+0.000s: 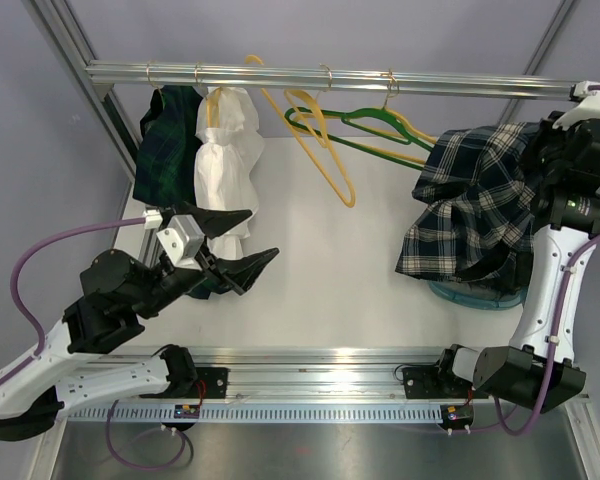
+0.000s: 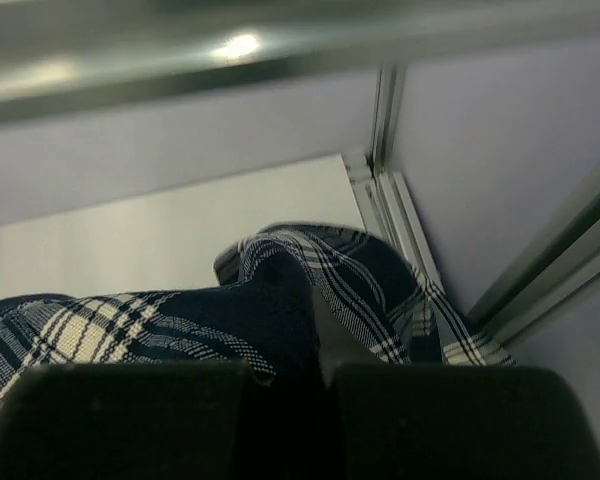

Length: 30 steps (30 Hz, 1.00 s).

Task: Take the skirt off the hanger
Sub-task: Place the skirt into the basket

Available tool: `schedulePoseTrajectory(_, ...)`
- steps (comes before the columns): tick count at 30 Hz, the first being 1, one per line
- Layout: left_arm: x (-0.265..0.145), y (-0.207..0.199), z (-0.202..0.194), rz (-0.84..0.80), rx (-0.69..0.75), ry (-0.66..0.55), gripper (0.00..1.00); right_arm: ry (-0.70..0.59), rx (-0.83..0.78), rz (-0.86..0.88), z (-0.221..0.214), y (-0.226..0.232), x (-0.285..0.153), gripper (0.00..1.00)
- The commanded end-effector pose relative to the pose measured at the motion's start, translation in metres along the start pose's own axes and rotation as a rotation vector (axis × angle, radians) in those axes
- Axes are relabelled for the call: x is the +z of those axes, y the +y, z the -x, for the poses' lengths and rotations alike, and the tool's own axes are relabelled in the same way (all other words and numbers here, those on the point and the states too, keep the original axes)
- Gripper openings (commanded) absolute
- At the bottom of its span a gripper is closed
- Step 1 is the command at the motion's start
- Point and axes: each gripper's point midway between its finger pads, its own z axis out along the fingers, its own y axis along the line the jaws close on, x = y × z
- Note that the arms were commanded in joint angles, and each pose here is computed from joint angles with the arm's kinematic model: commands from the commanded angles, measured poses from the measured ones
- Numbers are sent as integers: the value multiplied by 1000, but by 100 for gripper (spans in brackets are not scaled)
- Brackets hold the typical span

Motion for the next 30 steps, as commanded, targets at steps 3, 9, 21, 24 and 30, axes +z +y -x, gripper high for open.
schedulePoseTrajectory(3, -6, 6, 16, 32, -21, -68, 80, 14, -104, 26, -15, 0, -11, 0)
schedulePoseTrajectory(9, -9, 7, 15, 35, -22, -67, 80, 140, -207, 47, -70, -21, -10, 0)
schedulePoseTrajectory(21, -16, 10, 15, 44, -8, -65, 81, 368, -421, 195, -171, -41, -24, 0)
schedulePoseTrajectory(24, -19, 11, 14, 49, -9, -69, 81, 464, -448, 125, -209, -63, -24, 0)
schedulePoseTrajectory(30, -23, 11, 14, 48, -8, -74, 81, 640, -482, 42, -272, -104, -32, 0)
